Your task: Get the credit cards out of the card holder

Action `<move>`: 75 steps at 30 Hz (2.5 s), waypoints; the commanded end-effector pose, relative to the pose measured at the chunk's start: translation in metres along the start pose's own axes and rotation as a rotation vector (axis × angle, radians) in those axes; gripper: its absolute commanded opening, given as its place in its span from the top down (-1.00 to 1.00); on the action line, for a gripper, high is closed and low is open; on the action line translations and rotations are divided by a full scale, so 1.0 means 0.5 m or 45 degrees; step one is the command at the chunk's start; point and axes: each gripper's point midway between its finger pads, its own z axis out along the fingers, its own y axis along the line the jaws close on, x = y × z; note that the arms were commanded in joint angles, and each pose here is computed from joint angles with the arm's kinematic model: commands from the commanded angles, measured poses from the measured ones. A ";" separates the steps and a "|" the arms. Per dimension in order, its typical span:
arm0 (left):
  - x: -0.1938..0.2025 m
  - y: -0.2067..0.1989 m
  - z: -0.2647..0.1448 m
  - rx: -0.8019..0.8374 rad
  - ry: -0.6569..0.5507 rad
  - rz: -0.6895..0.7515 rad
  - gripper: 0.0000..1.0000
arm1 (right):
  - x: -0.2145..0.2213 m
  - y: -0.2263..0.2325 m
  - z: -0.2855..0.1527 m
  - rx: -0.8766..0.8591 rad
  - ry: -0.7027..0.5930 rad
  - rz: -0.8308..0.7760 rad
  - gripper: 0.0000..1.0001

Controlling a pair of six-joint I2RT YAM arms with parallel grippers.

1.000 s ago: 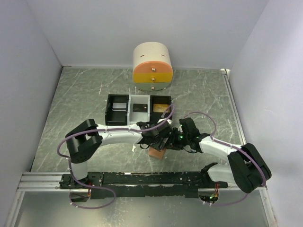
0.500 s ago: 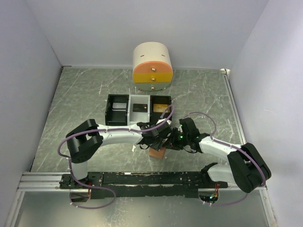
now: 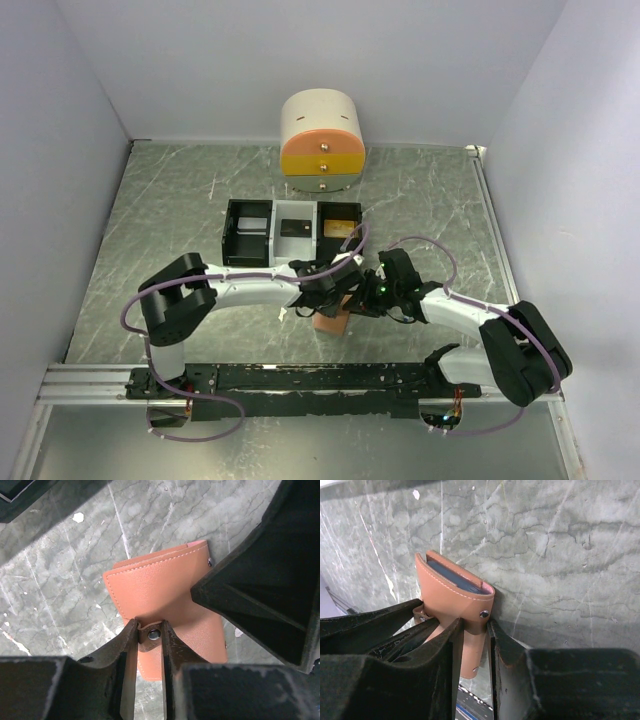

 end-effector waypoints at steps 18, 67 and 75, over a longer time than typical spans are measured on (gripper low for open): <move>-0.001 -0.005 -0.034 0.555 -0.066 -0.391 0.86 | 0.036 -0.115 0.010 0.270 0.040 -0.001 0.48; 0.027 0.080 -0.037 -0.030 0.029 -0.385 -0.10 | -0.013 -0.086 -0.003 0.303 -0.004 -0.110 0.28; 0.014 0.083 -0.045 -0.033 -0.011 -0.388 0.02 | -0.014 -0.084 -0.003 0.301 -0.003 -0.115 0.28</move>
